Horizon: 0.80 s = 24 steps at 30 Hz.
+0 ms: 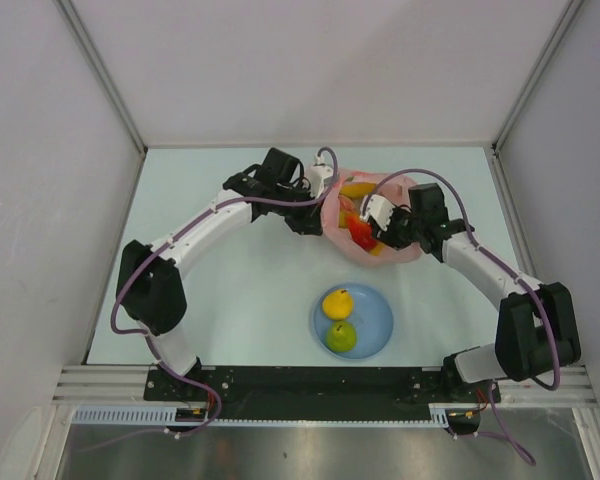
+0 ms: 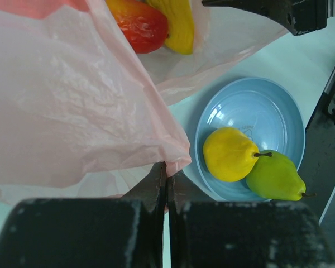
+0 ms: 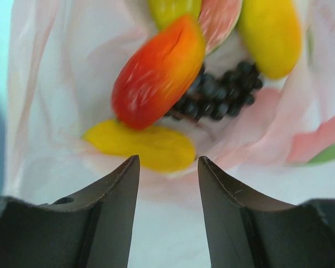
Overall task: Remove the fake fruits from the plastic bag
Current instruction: Adjust the plastic bag at the center of the board.
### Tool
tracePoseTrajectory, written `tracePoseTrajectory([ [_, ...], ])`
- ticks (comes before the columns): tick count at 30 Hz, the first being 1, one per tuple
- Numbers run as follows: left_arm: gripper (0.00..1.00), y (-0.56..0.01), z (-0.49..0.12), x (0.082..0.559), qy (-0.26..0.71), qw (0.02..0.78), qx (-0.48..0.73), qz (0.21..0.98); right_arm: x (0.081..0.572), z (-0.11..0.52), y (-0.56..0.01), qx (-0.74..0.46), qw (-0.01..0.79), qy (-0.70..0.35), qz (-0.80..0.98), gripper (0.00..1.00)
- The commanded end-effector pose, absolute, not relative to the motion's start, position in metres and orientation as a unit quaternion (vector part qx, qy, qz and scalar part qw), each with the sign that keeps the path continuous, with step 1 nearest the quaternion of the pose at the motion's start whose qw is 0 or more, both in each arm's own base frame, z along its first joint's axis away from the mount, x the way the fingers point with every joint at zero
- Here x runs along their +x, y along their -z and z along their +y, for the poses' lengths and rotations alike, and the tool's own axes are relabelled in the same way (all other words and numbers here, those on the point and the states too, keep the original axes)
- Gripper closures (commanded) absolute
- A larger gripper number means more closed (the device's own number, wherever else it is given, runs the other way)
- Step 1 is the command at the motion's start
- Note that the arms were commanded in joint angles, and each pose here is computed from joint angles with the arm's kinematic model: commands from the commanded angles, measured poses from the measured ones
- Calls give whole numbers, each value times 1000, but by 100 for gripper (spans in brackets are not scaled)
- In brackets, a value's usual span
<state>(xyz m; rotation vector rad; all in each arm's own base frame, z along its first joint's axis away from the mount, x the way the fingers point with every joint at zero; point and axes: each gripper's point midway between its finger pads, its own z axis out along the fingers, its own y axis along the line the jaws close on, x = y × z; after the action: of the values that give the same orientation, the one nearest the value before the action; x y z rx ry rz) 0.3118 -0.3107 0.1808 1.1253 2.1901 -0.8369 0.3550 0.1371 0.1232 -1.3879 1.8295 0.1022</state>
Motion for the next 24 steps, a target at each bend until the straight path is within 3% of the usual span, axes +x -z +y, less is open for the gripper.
tracePoseTrajectory([
  [1, 100, -200, -318, 317, 318, 290, 429, 795, 393, 155, -142, -599, 456, -20, 658, 50],
  [9, 100, -204, -317, 318, 314, 296, 430, 793, 401, 144, -87, -665, 384, -8, 641, 47],
  [13, 100, -205, -316, 317, 312, 296, 431, 793, 390, 132, -93, -673, 376, -20, 637, 26],
  [16, 100, -204, -316, 316, 313, 296, 431, 793, 378, 125, -98, -684, 365, -26, 631, 20],
  [22, 100, -202, -320, 319, 320, 293, 429, 792, 352, 118, -90, -714, 322, -44, 620, 19],
  [24, 99, -203, -322, 320, 321, 293, 427, 793, 379, 127, -105, -653, 378, -33, 655, 20],
])
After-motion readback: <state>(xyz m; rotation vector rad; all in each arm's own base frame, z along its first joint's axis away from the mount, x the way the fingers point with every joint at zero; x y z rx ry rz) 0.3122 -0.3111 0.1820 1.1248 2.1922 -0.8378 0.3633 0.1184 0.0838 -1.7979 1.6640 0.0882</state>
